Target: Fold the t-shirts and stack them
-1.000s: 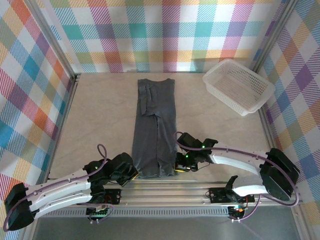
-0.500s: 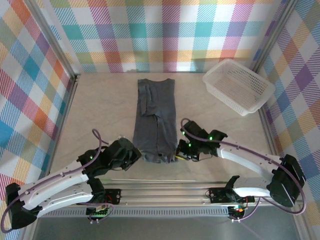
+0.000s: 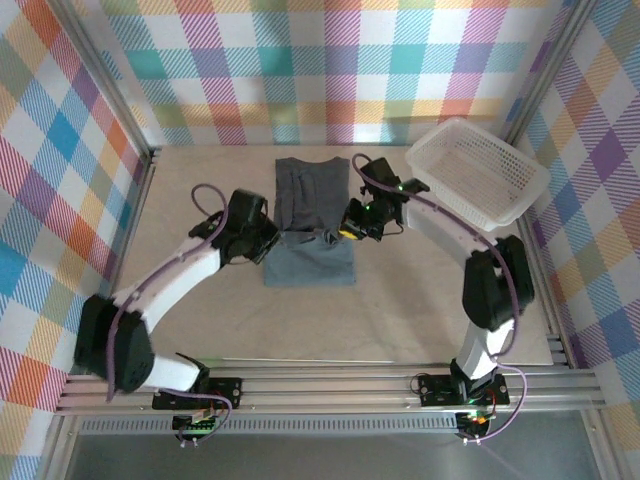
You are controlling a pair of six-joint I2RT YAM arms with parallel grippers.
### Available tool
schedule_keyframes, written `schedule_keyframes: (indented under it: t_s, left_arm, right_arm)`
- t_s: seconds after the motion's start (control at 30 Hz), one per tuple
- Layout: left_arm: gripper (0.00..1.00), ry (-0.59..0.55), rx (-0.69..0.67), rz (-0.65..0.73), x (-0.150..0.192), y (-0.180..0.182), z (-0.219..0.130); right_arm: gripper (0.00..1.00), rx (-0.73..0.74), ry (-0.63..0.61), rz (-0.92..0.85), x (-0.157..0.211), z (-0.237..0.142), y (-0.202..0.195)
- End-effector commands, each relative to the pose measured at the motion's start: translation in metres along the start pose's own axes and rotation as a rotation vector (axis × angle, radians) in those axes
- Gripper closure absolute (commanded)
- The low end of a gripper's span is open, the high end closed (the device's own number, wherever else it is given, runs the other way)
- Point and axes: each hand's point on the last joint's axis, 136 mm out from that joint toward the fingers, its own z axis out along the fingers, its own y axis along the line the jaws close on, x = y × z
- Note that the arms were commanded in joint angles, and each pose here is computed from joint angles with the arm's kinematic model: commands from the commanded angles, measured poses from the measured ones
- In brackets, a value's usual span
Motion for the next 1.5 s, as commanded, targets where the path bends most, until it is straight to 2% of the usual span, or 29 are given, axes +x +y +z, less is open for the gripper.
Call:
schedule_keyframes:
  t_s: [0.0, 0.03, 0.07, 0.1, 0.13, 0.17, 0.2, 0.3, 0.33, 0.4, 0.47, 0.6, 0.67, 0.77, 0.93, 1.03, 1.27, 1.37, 1.47]
  left_arm:
    - [0.93, 0.075, 0.058, 0.052, -0.010, -0.021, 0.032]
    - [0.90, 0.094, 0.065, 0.049, -0.015, -0.025, 0.044]
    - [0.86, 0.107, 0.059, 0.057, -0.019, -0.025, 0.053]
    - [0.78, 0.119, 0.056, 0.075, -0.022, -0.027, 0.062]
    - [0.63, 0.138, 0.055, 0.089, -0.024, -0.026, 0.073]
    - [0.49, 0.149, 0.039, 0.098, -0.026, -0.022, 0.079]
    - [0.42, 0.144, 0.020, 0.114, -0.029, -0.018, 0.080]
    - [0.28, 0.059, 0.005, 0.156, -0.034, -0.005, 0.048]
    - [0.27, 0.033, -0.002, 0.145, -0.032, 0.004, 0.031]
    - [0.27, 0.020, 0.011, 0.098, -0.017, 0.024, 0.008]
    - [0.29, 0.057, 0.019, 0.037, 0.008, 0.050, 0.004]
    - [0.35, 0.124, 0.066, -0.108, 0.042, 0.084, 0.013]
    - [0.39, 0.121, 0.035, -0.121, 0.047, 0.095, 0.017]
    - [0.40, 0.156, 0.003, -0.133, 0.055, 0.102, 0.030]
    - [0.34, 0.172, 0.009, -0.146, 0.056, 0.101, 0.054]
    - [0.35, 0.164, 0.017, -0.136, 0.052, 0.096, 0.063]
    - [0.56, 0.153, 0.018, -0.143, 0.039, 0.096, 0.079]
    - [0.64, 0.139, 0.046, -0.135, 0.030, 0.083, 0.080]
    - [0.65, 0.124, 0.081, -0.109, 0.020, 0.065, 0.079]
  right_arm:
    - [1.00, 0.001, 0.051, 0.003, -0.017, 0.015, -0.004]
    - [0.95, -0.006, 0.062, 0.009, -0.025, 0.025, -0.006]
    - [0.83, 0.002, 0.077, 0.012, -0.032, 0.035, -0.010]
    - [0.73, 0.042, 0.087, 0.008, -0.040, 0.044, -0.019]
    - [0.65, 0.079, 0.092, -0.006, -0.047, 0.049, -0.027]
    - [0.61, 0.091, 0.099, -0.023, -0.052, 0.053, -0.031]
    - [0.58, 0.083, 0.087, -0.060, -0.056, 0.052, -0.030]
    - [0.48, 0.097, 0.003, -0.167, -0.058, 0.023, -0.026]
    - [0.47, 0.113, -0.022, -0.186, -0.054, 0.010, -0.029]
    - [0.46, 0.123, -0.048, -0.186, -0.039, -0.009, -0.037]
    - [0.47, 0.108, -0.036, -0.158, -0.015, -0.014, -0.048]
    - [0.49, 0.067, 0.040, -0.068, 0.040, 0.004, -0.072]
    - [0.49, 0.045, 0.047, -0.039, 0.056, 0.012, -0.077]
    - [0.48, -0.005, 0.088, 0.008, 0.071, 0.028, -0.077]
    - [0.48, -0.018, 0.127, 0.056, 0.077, 0.053, -0.080]
    - [0.49, -0.011, 0.132, 0.069, 0.074, 0.062, -0.081]
    - [0.52, 0.003, 0.131, 0.084, 0.061, 0.079, -0.078]
    - [0.59, 0.012, 0.125, 0.085, 0.054, 0.083, -0.075]
    - [0.67, 0.012, 0.118, 0.082, 0.049, 0.085, -0.071]
